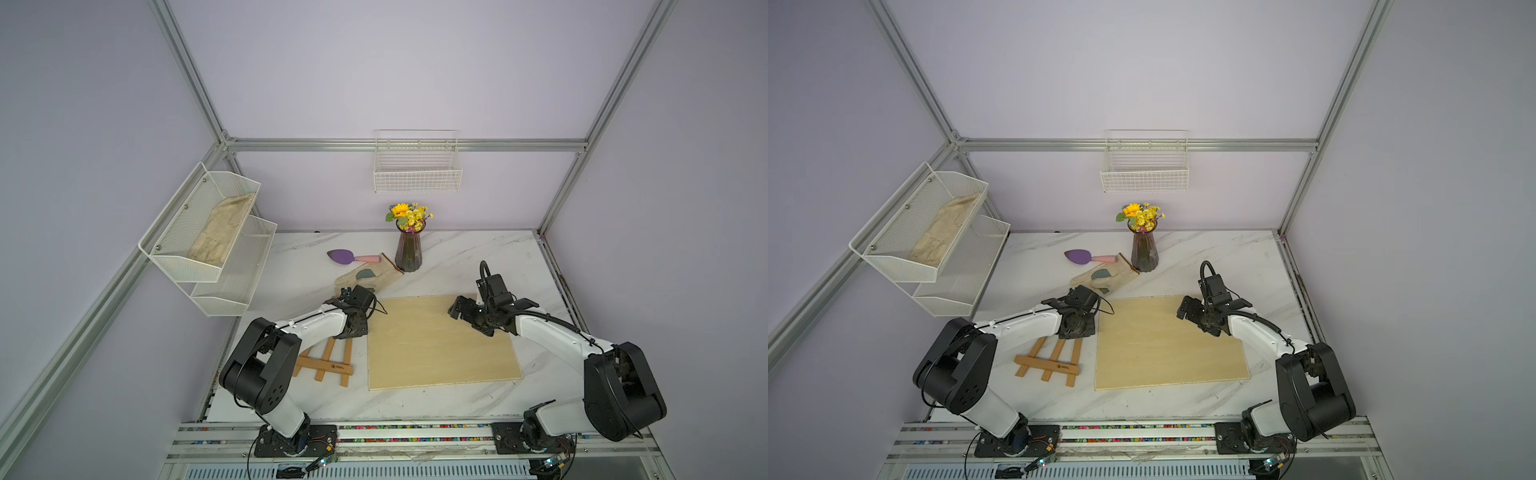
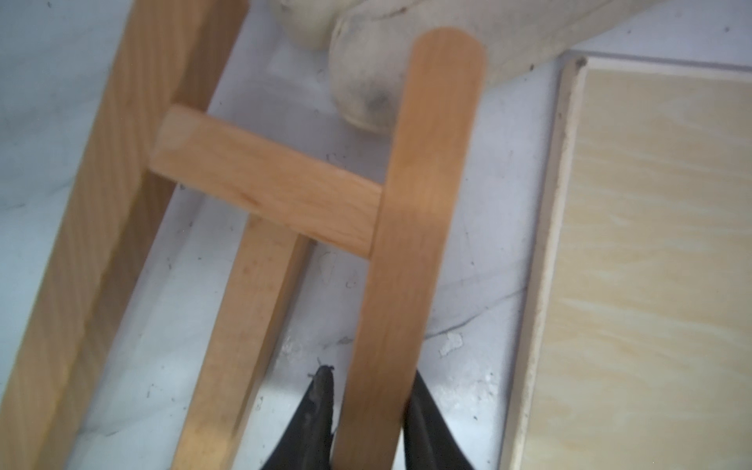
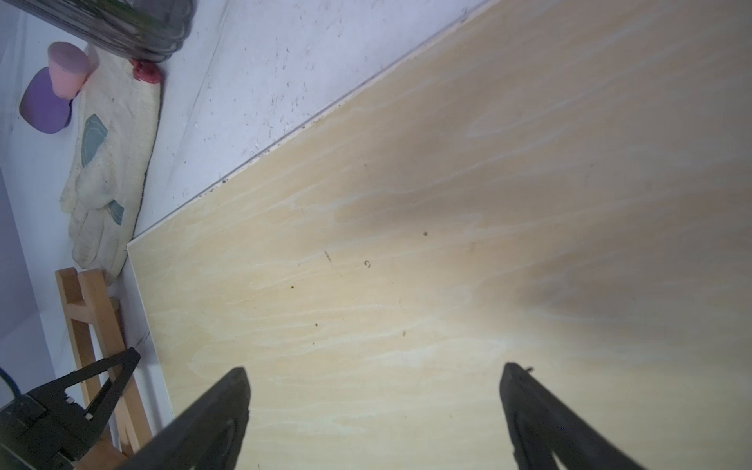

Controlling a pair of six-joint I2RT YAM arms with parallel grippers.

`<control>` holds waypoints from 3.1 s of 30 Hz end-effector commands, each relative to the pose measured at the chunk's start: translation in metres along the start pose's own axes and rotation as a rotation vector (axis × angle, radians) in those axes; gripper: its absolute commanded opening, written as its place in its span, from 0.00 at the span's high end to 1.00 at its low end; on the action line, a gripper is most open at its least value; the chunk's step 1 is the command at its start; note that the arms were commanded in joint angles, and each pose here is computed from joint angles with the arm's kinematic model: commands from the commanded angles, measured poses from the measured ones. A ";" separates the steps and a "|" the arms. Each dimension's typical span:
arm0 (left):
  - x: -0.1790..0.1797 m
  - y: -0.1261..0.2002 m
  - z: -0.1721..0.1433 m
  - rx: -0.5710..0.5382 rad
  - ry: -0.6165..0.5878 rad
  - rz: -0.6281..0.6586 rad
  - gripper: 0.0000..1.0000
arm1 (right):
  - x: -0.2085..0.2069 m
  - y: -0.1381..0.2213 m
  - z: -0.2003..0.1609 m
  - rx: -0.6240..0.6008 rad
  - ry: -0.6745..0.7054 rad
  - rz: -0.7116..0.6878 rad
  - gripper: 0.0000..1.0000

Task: Assemble the easel
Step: Pick up the easel at the center of the board, then unfold the easel.

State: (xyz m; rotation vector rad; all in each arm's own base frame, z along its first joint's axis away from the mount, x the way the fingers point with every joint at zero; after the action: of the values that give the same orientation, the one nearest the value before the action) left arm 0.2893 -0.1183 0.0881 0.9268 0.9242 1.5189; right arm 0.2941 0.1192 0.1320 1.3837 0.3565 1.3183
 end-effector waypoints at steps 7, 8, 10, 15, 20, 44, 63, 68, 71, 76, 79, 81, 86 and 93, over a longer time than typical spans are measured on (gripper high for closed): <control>-0.003 0.014 0.017 -0.059 -0.005 -0.018 0.87 | 0.006 -0.001 -0.003 -0.001 0.035 0.061 0.03; -0.004 0.017 0.018 -0.064 -0.009 -0.024 0.90 | 0.006 -0.001 -0.004 0.001 0.037 0.063 0.03; -0.005 0.023 0.022 -0.075 -0.014 -0.032 0.96 | 0.008 0.001 -0.004 0.004 0.049 0.082 0.03; -0.014 0.050 0.029 -0.154 -0.043 -0.037 1.00 | 0.020 0.005 -0.008 0.010 0.093 0.118 0.03; -0.025 0.090 0.037 -0.257 -0.074 -0.078 1.00 | 0.034 0.009 -0.015 0.003 0.148 0.138 0.03; -0.124 0.270 0.038 -0.859 -0.326 -0.750 1.00 | 0.111 0.044 -0.057 -0.178 0.399 0.450 0.03; -0.160 0.285 0.037 -1.032 -0.361 -0.965 1.00 | 0.114 0.060 -0.046 -0.386 0.489 0.529 0.03; -0.155 0.283 0.033 -1.028 -0.358 -0.968 1.00 | 0.108 0.064 -0.033 -0.458 0.452 0.432 0.03; -0.150 0.282 0.031 -1.028 -0.349 -0.966 1.00 | 0.104 0.069 -0.026 -0.506 0.439 0.387 0.03; -0.146 0.282 0.027 -1.025 -0.353 -0.975 1.00 | 0.098 0.071 -0.011 -0.549 0.418 0.296 0.03; -0.144 0.281 0.025 -1.023 -0.355 -0.974 1.00 | 0.092 0.071 0.002 -0.566 0.379 0.262 0.03; -0.144 0.280 0.024 -1.021 -0.356 -0.974 1.00 | 0.084 0.071 0.013 -0.567 0.330 0.237 0.03; -0.146 0.278 0.023 -1.022 -0.366 -0.983 1.00 | 0.068 0.070 0.032 -0.541 0.250 0.238 0.03; -0.150 0.275 0.027 -1.046 -0.354 -0.974 1.00 | 0.070 0.086 0.028 -0.545 0.280 0.284 0.03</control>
State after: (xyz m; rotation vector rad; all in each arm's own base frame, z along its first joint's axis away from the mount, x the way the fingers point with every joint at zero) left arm 0.2299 -0.2990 0.3245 0.0080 0.1832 0.7480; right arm 0.3039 0.1397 0.2258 0.8219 0.0409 1.6815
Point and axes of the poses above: each gripper's point midway between its finger pads, its own y axis back along the fingers, its own x axis along the line the jaws close on, z = x × y, the point moved 6 cm from there along y, back along the fingers, and after that the axes turned 5 degrees about -y, right-handed, at the moved point
